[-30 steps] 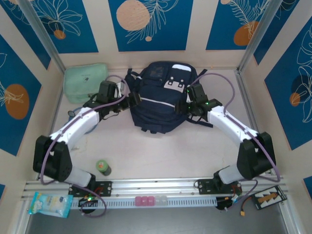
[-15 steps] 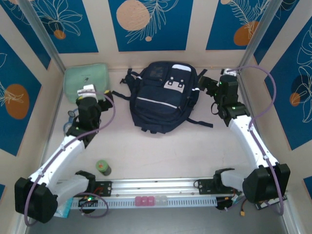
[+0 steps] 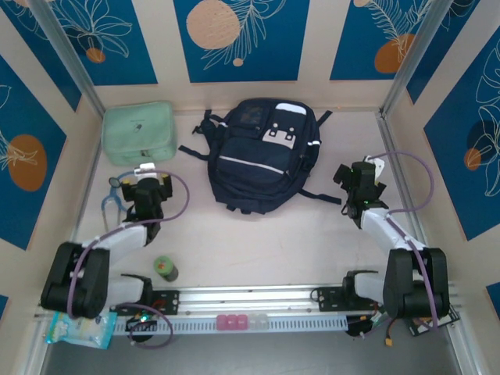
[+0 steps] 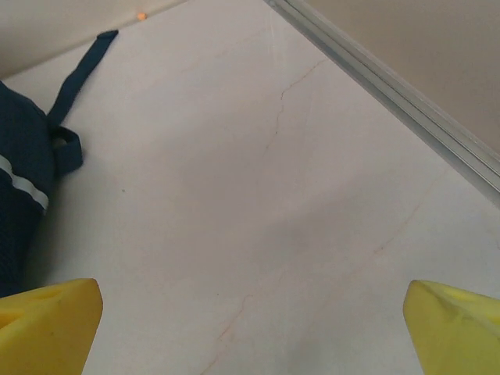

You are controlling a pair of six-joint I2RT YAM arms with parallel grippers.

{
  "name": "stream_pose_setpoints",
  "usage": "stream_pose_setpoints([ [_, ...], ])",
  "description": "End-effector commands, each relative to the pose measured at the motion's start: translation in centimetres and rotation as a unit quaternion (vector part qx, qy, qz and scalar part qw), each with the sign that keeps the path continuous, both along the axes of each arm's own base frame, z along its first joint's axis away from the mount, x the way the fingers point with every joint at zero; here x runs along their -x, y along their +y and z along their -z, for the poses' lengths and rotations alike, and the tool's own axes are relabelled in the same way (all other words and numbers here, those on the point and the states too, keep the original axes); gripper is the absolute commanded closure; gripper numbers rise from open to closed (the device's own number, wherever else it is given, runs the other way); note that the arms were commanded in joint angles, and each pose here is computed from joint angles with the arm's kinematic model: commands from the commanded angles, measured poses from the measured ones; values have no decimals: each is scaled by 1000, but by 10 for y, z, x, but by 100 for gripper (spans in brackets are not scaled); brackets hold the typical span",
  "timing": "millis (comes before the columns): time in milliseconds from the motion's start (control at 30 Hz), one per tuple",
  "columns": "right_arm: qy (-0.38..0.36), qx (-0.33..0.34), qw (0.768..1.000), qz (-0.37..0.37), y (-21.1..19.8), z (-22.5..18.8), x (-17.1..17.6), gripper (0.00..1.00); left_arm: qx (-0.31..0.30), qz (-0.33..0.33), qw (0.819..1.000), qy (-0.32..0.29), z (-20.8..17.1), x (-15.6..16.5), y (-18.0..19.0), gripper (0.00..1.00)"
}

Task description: Pack books, pencil case, and school supplies into a backpack

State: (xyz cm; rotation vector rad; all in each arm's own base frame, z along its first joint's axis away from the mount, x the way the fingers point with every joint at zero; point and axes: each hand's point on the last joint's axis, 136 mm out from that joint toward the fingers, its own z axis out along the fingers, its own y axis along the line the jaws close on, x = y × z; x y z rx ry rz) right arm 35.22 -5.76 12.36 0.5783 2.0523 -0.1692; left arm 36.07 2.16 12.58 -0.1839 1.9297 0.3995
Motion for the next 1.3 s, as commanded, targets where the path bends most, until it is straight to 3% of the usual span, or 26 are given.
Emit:
stream_pose_setpoints([
  [0, -41, 36, 998, -26, 3, -10, -14, 1, -4, 83, 996, -31, -6, -22, -22, 0],
  [200, -72, 60, 989, -114, 32, 2, -25, 1, 27, 143, 989, -27, 18, -31, -33, 1],
  [433, -112, 53, 976, -180, 58, 6, -31, 1, 43, 159, 985, -49, 27, -28, -33, 0],
  [667, -107, 52, 971, -210, 68, 16, -37, 1, 42, 172, 983, -52, 28, -26, -37, 1],
  [800, -92, 43, 972, -213, 68, 20, -43, 1, 46, 171, 984, -12, 35, -36, -38, 0],
  [1267, -97, 27, 971, -217, 65, 30, -43, 1, 44, 168, 985, -18, 34, -35, -36, 0],
])
